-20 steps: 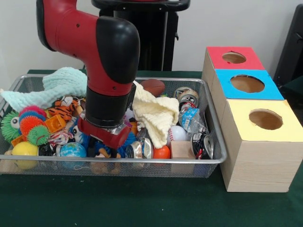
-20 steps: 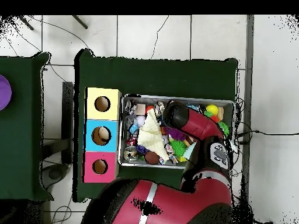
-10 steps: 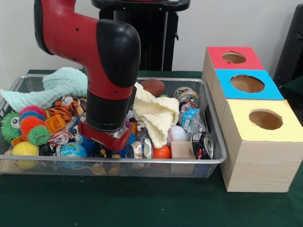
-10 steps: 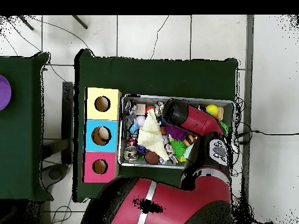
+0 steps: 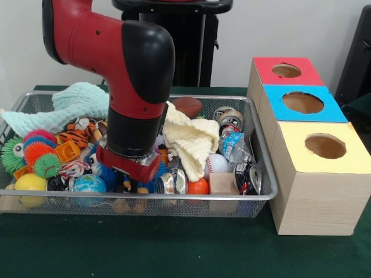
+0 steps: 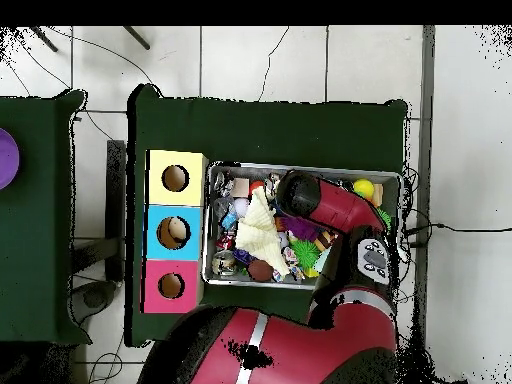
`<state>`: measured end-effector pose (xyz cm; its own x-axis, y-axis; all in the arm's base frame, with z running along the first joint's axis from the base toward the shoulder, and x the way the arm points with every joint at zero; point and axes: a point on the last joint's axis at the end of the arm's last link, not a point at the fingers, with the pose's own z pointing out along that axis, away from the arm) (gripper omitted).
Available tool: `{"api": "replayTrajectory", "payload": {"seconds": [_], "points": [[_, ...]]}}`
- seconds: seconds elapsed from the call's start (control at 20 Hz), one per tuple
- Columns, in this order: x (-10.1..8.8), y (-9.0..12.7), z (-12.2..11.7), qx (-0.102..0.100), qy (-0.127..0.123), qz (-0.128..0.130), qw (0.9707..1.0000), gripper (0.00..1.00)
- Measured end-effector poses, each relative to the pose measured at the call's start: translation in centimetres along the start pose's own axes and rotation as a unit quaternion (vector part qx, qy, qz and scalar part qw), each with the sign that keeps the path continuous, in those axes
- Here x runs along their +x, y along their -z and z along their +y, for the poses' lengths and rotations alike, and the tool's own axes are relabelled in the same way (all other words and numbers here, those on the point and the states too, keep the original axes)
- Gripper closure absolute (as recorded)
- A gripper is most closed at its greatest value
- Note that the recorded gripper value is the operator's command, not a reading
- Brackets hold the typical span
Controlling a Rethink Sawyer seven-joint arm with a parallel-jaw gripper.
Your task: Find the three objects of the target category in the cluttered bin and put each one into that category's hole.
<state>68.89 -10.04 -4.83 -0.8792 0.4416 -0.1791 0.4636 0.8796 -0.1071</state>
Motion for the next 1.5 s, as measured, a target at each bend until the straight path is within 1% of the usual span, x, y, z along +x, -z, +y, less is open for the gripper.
{"api": "replayTrajectory", "payload": {"seconds": [0.2,0.4,0.5,0.7,0.75,0.8,0.85,1.0,1.05,1.2,1.35,1.45,1.5], "points": [[0.0,0.8,0.2,-0.003,0.002,-0.002,1.0000,1.00],[-0.5,2.8,0.6,-0.011,-0.001,-0.007,0.9999,1.00],[-0.6,4.4,0.7,-0.014,-0.003,-0.011,0.9998,1.00],[-1.1,8.7,1.1,-0.020,-0.003,-0.022,0.9995,1.00],[-1.3,11.1,1.7,-0.025,-0.001,-0.030,0.9992,1.00],[-1.4,11.8,1.8,-0.026,-0.001,-0.033,0.9991,1.00],[-1.4,13.2,2.3,-0.029,0.001,-0.038,0.9989,1.00],[-1.4,15.6,3.1,-0.035,0.005,-0.047,0.9983,1.00],[-1.3,16.7,3.5,-0.038,0.007,-0.052,0.9979,1.00],[-0.6,20.7,5.1,-0.050,0.012,-0.067,0.9964,1.00],[0.2,23.4,5.9,-0.059,0.013,-0.068,0.9958,1.00],[0.7,24.3,6.2,-0.062,0.013,-0.066,0.9958,1.00],[1.2,25.1,6.4,-0.065,0.014,-0.063,0.9958,1.00]]}}
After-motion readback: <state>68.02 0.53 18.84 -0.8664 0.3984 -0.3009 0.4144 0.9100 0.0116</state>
